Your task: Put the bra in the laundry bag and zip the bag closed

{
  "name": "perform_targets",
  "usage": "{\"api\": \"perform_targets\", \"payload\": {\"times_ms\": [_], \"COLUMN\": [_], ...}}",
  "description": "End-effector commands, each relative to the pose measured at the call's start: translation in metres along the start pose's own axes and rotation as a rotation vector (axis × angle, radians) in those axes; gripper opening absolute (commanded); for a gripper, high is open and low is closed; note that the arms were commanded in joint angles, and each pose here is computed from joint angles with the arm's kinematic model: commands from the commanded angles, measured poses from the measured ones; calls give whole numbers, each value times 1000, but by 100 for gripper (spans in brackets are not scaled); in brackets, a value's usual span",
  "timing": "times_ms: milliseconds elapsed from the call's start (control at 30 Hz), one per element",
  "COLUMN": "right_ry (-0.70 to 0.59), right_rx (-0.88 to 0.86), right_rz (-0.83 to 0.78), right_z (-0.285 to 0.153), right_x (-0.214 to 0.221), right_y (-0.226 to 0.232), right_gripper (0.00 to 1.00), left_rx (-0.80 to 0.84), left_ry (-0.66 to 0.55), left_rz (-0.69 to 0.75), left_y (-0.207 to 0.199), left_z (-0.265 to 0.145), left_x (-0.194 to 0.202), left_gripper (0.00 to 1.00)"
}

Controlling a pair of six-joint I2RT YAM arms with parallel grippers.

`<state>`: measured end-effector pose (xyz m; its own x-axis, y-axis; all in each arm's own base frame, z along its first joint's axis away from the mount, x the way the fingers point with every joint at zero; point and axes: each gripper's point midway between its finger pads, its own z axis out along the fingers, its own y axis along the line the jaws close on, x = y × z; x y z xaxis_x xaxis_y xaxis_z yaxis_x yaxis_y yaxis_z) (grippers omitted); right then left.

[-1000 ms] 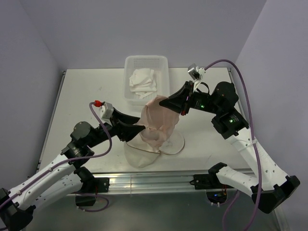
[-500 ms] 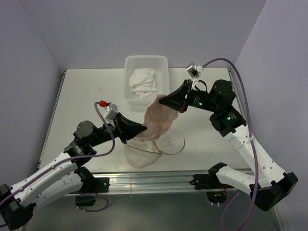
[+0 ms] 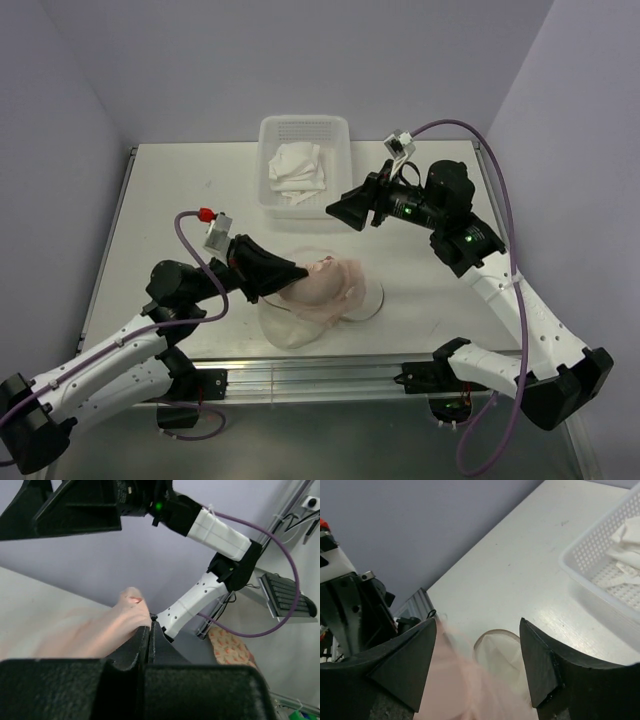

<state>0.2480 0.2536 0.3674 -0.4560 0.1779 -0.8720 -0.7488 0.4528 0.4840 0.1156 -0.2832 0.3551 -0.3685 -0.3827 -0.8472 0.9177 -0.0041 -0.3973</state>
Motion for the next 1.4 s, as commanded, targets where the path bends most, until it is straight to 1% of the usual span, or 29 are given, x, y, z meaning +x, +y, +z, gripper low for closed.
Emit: {"api": "perform_targets", "payload": {"times_ms": [0, 133, 167, 200, 233, 300, 333, 367, 433, 467, 533, 567, 600, 633, 700, 767, 900, 1000, 1100, 1133, 1200, 1233, 1300, 1333, 1367], "right_ry": [-49, -94, -112, -179, -189, -188, -158, -103, -70, -66, -35, -19, 25, 37, 69, 107, 86, 120, 108, 105, 123, 130, 131, 126, 126], "right_rx": [42, 61, 61, 32, 12, -143, -205, -334, -417, -433, -429, -429, -410, -426, -408, -375, -377, -393, -417, -423, -420, -414, -402, -403, -402], "right_rz": [-42, -87, -107, -161, -173, -234, -244, -267, -279, -300, -307, -344, -323, -331, -336, -340, -341, -326, -313, -304, -280, -274, -262, -260, -255], "right_z": [-10, -28, -33, -44, -46, -51, -51, -55, -56, -55, -51, -47, -45, -44, -37, -34, -32, -32, -32, -31, -28, -27, -24, -23, -23], "right_x": [-13, -15, -16, -28, -22, -16, -8, 4, 14, 16, 21, 24, 33, 36, 44, 51, 53, 59, 61, 60, 62, 62, 62, 61, 61], "right_y": [1, 7, 9, 23, 24, 52, 60, 79, 91, 93, 97, 95, 92, 100, 97, 94, 95, 96, 99, 100, 100, 99, 96, 96, 96], "right_gripper": [75, 77, 79, 81, 82, 83, 83, 83, 84, 86, 88, 88, 88, 88, 89, 89, 88, 83, 74, 65, 54, 44, 34, 25, 21], "left_rx": [158, 140, 136, 115, 121, 127, 126, 123, 121, 121, 126, 122, 121, 129, 133, 130, 121, 117, 78, 79, 66, 59, 35, 29, 18], "left_ry": [-97, -115, -112, -92, -81, -73, -74, -77, -69, -47, -43, -41, -33, -34, -16, -27, -27, -36, -26, -23, -33, -41, -42, -42, -51], "left_rz": [-3, -2, 1, -2, 0, -2, 0, 9, 23, 22, 38, 39, 46, 59, 67, 79, 93, 94, 97, 96, 92, 95, 104, 109, 114], "left_y": [-33, -27, -26, -21, -22, -22, -22, -22, -23, -23, -25, -25, -23, -27, -27, -29, -30, -31, -24, -24, -22, -21, -18, -18, -18], "left_z": [4, 6, 7, 9, 10, 10, 10, 10, 12, 12, 13, 14, 15, 17, 19, 19, 19, 18, 19, 18, 17, 18, 18, 18, 17], "left_x": [-25, -27, -27, -23, -22, -21, -21, -22, -25, -22, -25, -26, -25, -30, -30, -33, -38, -40, -39, -38, -39, -40, -42, -44, -46], "left_gripper": [0, 0, 0, 0, 0, 0, 0, 0, 0, 0, 0, 0, 0, 0, 0, 0, 0, 0, 0, 0, 0, 0, 0, 0, 0]}}
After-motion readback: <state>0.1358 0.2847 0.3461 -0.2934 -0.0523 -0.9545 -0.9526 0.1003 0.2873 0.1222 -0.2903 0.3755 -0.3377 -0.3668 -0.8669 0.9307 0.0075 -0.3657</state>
